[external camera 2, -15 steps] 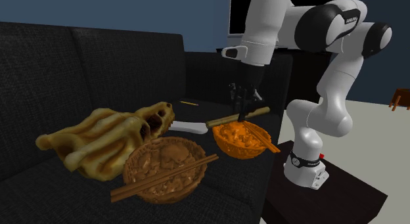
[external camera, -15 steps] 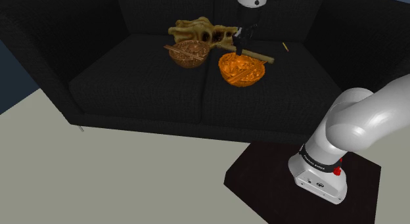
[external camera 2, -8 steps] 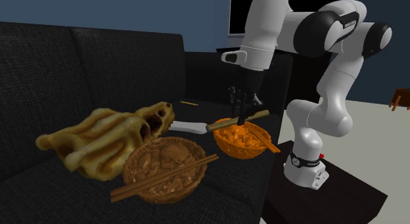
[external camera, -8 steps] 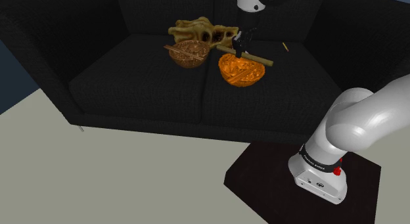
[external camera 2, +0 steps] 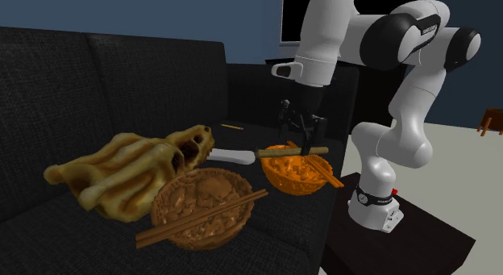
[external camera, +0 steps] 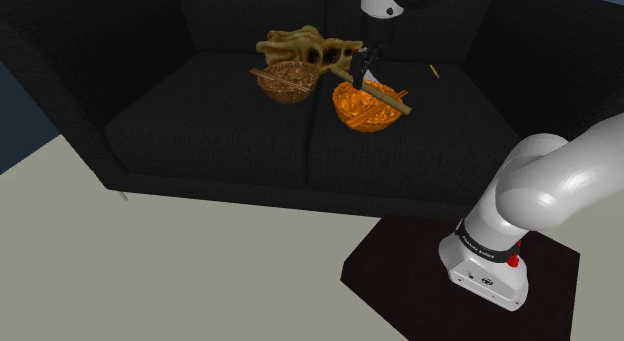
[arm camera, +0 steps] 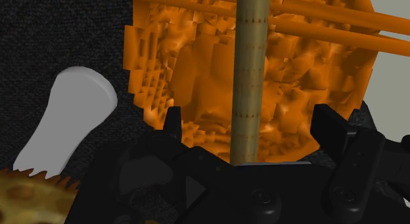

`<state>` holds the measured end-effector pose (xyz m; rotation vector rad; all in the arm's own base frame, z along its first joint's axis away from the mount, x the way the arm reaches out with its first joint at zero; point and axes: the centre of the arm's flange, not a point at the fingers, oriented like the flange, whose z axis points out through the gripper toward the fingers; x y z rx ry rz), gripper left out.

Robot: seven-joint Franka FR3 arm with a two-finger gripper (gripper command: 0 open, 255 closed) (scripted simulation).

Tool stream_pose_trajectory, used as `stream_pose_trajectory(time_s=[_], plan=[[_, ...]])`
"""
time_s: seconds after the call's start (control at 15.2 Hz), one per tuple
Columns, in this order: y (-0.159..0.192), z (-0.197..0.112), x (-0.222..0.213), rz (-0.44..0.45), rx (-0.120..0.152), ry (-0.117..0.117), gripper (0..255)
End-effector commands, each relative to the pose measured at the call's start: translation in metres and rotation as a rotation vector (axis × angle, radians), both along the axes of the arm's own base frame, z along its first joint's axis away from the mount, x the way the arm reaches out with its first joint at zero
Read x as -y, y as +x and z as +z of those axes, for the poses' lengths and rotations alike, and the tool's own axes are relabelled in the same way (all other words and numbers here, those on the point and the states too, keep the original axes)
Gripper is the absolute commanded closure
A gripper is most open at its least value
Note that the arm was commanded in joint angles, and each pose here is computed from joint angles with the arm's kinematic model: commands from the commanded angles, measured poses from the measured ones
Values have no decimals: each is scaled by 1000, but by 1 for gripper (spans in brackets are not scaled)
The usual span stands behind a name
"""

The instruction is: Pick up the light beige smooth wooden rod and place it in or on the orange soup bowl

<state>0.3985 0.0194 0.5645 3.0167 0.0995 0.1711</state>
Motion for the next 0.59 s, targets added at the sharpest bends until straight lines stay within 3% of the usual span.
stream_pose_trajectory(time_s=[0.0, 0.2, 0.53], plan=[[-2, 13, -2, 0, 0, 0, 0], [-6, 49, -6, 0, 0, 0, 0], [-6, 49, -6, 0, 0, 0, 0]])
